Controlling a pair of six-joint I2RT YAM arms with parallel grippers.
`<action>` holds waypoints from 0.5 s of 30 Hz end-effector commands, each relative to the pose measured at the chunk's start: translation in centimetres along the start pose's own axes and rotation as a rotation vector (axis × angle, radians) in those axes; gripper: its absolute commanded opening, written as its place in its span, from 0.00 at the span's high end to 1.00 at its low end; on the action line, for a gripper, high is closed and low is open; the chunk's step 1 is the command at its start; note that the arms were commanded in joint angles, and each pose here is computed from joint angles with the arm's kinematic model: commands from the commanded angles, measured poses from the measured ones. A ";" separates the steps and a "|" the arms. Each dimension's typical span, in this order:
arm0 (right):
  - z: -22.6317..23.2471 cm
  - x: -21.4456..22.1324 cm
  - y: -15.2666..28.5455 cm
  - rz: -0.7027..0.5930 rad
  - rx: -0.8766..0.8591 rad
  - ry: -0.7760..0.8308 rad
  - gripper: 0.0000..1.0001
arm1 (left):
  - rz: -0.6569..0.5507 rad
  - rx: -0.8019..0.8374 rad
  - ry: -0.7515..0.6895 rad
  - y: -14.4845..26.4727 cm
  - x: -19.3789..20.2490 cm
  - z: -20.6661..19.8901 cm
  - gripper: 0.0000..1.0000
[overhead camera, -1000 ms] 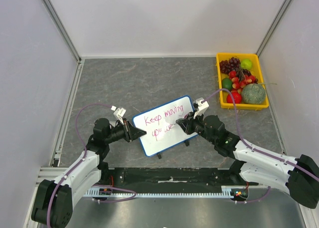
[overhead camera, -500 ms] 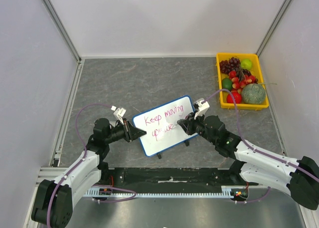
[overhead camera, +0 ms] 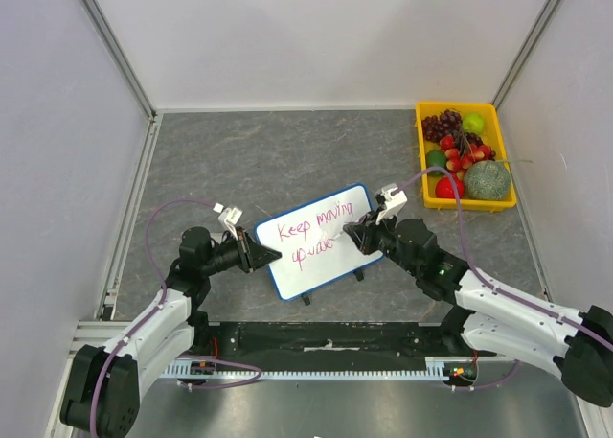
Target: Write a sentence on the whiteboard
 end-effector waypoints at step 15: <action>-0.7 -4.8 -1.3 -0.109 0.070 0.023 1.00 | -0.046 -0.035 -0.080 -0.1 -0.7 0.8 0.98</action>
Point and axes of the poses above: each gripper's point midway between its finger pads, its own y axis back along the fingers, its own z axis along the line the jaws close on, x = y × z, the point moved 4 cm from there along y, back along the fingers, and after that the axes turned 11 degrees about y, right-handed, at the moved point
